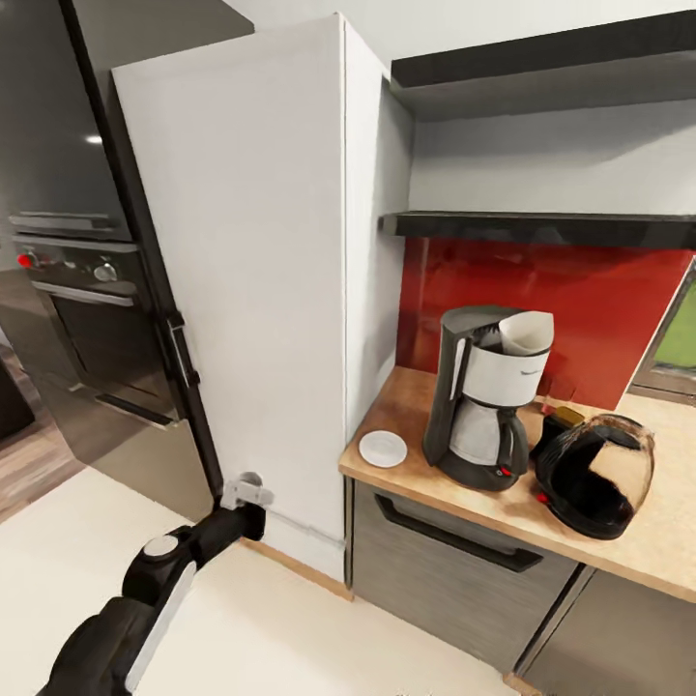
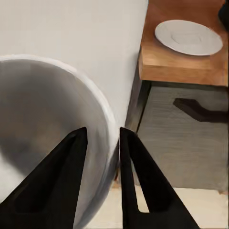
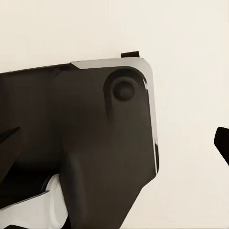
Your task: Set up a coffee station on the kitchen countertop: keep the coffee maker on the countertop, move the bottle of coffee from the kitchen shelf to the counter next to the coffee maker, place a paper coffee filter on top of the coffee maker, put the saucer next to the coffee maker with the coffee cup on the saucer, and place the electric kettle next to the coffee maker.
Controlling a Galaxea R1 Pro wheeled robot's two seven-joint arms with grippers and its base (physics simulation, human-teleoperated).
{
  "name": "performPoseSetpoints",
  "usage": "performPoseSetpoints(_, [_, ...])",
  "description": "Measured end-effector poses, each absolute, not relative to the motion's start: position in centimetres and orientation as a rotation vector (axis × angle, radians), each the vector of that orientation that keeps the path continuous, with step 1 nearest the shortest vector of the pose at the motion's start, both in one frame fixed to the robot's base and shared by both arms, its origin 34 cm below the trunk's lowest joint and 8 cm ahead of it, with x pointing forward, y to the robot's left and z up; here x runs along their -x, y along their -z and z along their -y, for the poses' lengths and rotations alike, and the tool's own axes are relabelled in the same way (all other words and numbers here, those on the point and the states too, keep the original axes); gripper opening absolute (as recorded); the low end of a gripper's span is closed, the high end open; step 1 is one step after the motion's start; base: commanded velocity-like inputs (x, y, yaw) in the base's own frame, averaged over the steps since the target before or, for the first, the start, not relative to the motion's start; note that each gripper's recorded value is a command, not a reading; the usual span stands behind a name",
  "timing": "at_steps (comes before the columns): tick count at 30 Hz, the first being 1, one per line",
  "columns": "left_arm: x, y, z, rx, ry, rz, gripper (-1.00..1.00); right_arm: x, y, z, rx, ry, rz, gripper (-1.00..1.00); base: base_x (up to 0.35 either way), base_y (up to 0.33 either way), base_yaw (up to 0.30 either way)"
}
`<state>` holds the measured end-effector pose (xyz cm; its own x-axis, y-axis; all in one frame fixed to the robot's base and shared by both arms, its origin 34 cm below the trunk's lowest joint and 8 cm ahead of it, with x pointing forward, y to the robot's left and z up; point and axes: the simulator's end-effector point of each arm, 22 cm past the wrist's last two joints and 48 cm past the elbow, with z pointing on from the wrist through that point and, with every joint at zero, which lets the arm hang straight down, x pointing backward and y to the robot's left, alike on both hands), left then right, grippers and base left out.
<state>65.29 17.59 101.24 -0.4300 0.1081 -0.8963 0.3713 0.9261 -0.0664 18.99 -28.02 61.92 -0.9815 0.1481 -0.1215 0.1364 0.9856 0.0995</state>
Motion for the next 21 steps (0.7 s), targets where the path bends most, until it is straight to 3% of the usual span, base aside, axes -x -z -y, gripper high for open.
performPoseSetpoints(5, [-68.0, -106.3, -15.0, -0.459, 0.424, -2.020, -1.00, -18.9, -61.9, 28.0, -0.213, -0.136, -3.003, 1.00, 0.000, 0.000, -0.262])
performPoseSetpoints(21, [-67.7, -106.6, -14.4, -0.680, 0.381, -2.056, -1.00, -19.1, -61.9, 28.1, -0.216, -0.134, -3.000, 1.00, 0.000, 0.000, -0.258])
